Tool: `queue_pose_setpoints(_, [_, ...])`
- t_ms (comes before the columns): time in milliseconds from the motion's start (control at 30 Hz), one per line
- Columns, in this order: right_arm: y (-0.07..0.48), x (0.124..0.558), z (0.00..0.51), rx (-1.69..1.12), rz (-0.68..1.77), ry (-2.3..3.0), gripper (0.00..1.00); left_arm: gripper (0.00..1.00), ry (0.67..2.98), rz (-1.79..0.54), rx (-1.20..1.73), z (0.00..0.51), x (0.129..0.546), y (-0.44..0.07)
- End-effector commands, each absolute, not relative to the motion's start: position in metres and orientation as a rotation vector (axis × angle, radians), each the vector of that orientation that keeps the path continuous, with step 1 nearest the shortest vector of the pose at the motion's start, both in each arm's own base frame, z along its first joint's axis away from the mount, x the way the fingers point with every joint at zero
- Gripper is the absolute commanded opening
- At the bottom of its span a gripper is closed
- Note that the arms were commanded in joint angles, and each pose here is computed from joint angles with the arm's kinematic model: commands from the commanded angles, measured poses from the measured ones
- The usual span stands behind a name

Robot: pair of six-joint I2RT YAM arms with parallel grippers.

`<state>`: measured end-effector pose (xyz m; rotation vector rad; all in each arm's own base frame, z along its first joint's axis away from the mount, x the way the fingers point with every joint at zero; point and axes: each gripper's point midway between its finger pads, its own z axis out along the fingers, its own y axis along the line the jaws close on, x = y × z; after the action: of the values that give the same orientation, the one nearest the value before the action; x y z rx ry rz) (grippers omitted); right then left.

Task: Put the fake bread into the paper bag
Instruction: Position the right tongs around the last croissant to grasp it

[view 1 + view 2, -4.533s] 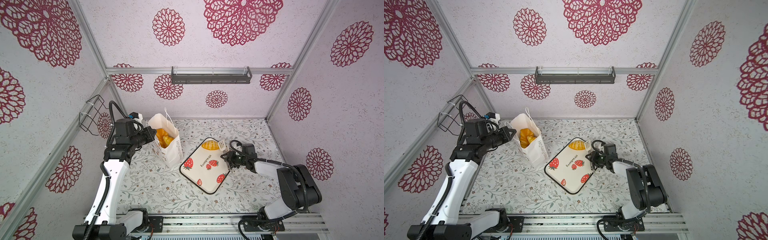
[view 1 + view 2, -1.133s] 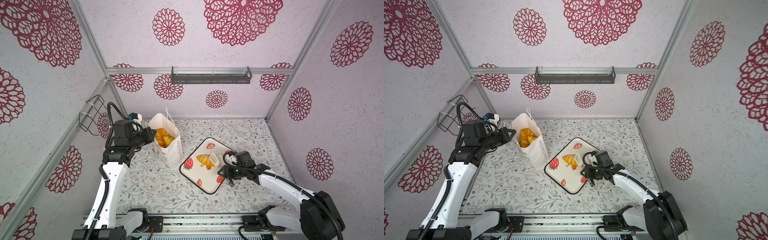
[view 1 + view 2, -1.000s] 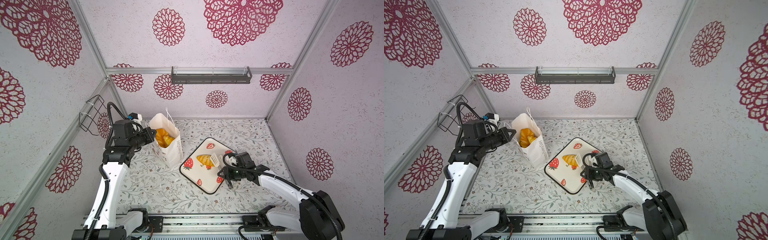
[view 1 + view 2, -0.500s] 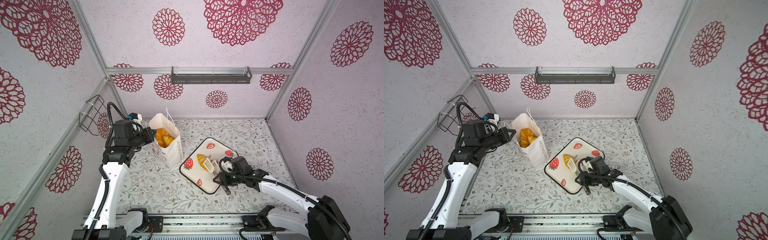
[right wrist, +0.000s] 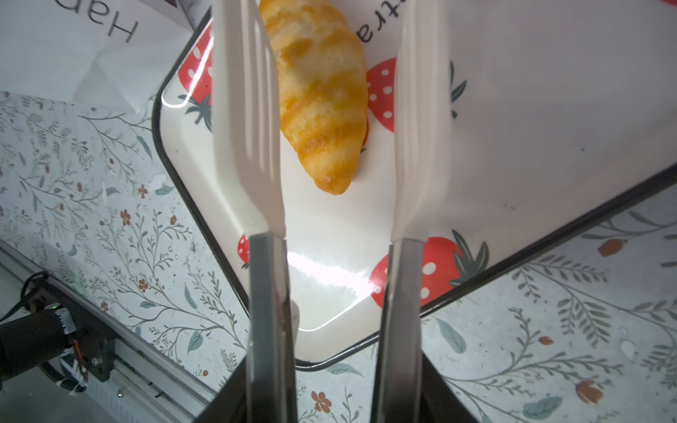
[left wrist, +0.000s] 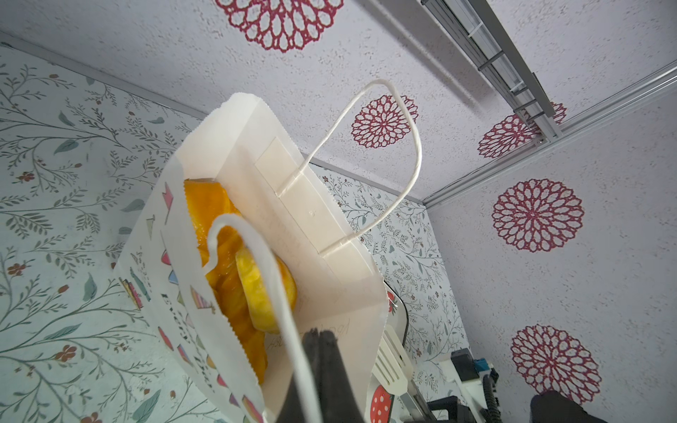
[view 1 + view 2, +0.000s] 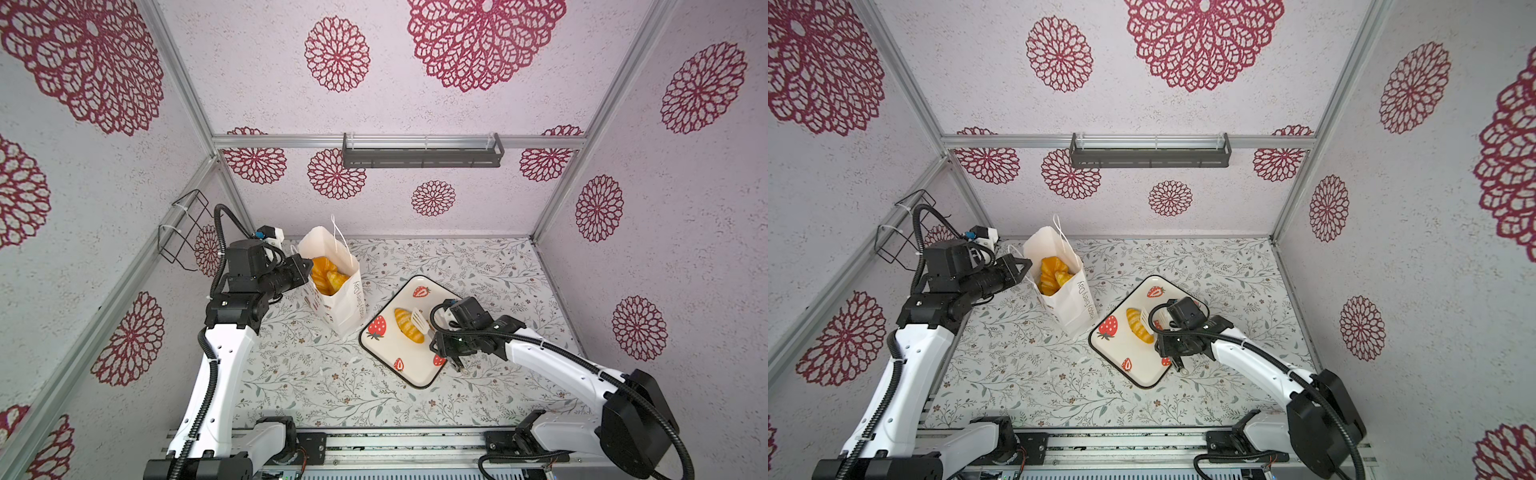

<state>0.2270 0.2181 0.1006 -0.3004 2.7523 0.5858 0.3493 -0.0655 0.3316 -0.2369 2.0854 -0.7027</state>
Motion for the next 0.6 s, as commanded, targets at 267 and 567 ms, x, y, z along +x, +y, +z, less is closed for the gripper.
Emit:
queue_pose_setpoints(267, [0.243,0.238,0.112,-0.456,0.587,2.700,0.46,0.00,2.064,-0.659,-0.223,0.338,0.347,-0.059])
queue_pose_setpoints(567, [0.250,0.238,0.099,-0.519,0.485,2.730,0.47,0.00,2.070,-0.657,-0.223,0.336,0.349,-0.059])
